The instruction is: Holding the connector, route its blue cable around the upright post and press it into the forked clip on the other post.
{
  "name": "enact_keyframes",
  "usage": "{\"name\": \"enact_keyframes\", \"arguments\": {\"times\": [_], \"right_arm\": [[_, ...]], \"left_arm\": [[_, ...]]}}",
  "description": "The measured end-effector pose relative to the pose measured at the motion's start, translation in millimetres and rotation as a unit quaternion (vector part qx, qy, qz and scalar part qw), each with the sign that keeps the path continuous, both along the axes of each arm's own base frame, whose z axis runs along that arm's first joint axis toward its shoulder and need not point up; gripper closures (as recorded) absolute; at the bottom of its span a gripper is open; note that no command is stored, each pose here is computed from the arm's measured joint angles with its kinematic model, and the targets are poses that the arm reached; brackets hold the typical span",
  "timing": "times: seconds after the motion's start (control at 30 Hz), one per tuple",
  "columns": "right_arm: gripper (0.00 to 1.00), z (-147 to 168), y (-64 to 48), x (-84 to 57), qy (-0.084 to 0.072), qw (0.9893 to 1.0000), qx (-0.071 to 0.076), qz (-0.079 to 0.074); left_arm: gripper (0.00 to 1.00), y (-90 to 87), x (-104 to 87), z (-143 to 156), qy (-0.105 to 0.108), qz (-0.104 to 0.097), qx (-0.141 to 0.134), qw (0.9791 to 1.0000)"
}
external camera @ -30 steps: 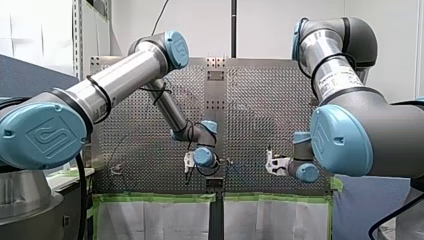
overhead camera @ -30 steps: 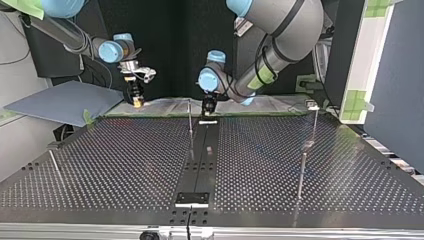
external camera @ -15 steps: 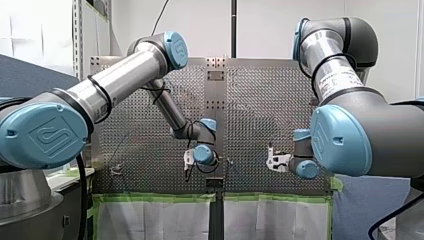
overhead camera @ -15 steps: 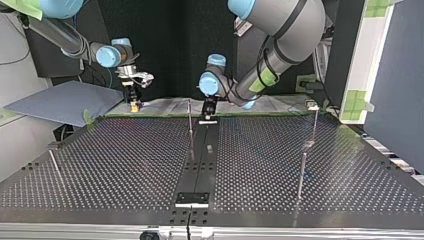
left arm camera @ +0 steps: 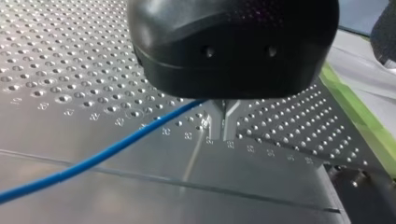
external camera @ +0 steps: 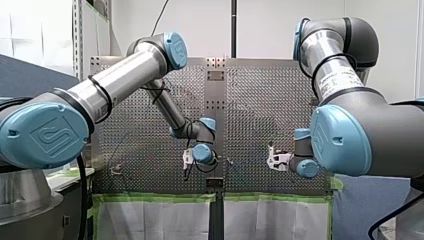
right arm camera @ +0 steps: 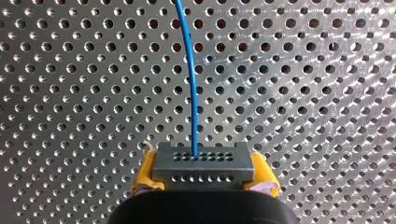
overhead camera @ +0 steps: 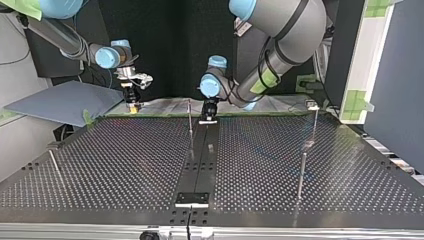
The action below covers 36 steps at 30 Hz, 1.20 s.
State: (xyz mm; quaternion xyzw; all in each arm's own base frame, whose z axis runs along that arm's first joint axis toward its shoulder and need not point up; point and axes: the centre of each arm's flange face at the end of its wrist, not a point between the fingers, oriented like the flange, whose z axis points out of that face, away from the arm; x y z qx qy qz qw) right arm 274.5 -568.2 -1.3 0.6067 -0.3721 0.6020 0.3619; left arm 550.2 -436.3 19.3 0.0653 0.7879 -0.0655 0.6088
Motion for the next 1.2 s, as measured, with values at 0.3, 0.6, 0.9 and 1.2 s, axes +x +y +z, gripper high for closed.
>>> {"name": "enact_keyframes", "arguments": {"times": [0.3,0.6,0.9,1.2], "right_arm": [[1.00,0,0.1,0.0,0.001,1.0000,0.000,0.000],[1.00,-1,1.3,-0.3,0.004,1.0000,0.006,0.000],[1.00,-3,3.4,-0.7,0.007,0.9999,0.015,0.000],[1.00,-4,4.5,-0.9,0.011,0.9998,0.019,0.000]], "left_arm": [[0.88,2.7,-0.2,-1,0.007,0.003,0.001,1.0000],[0.49,1.7,-3.1,-2,0.013,0.003,0.000,0.9999],[0.00,0.4,-10.7,-4,0.025,0.008,0.013,0.9996],[0.00,-1.7,-18.1,-5,0.039,0.003,0.023,0.9990]]}}
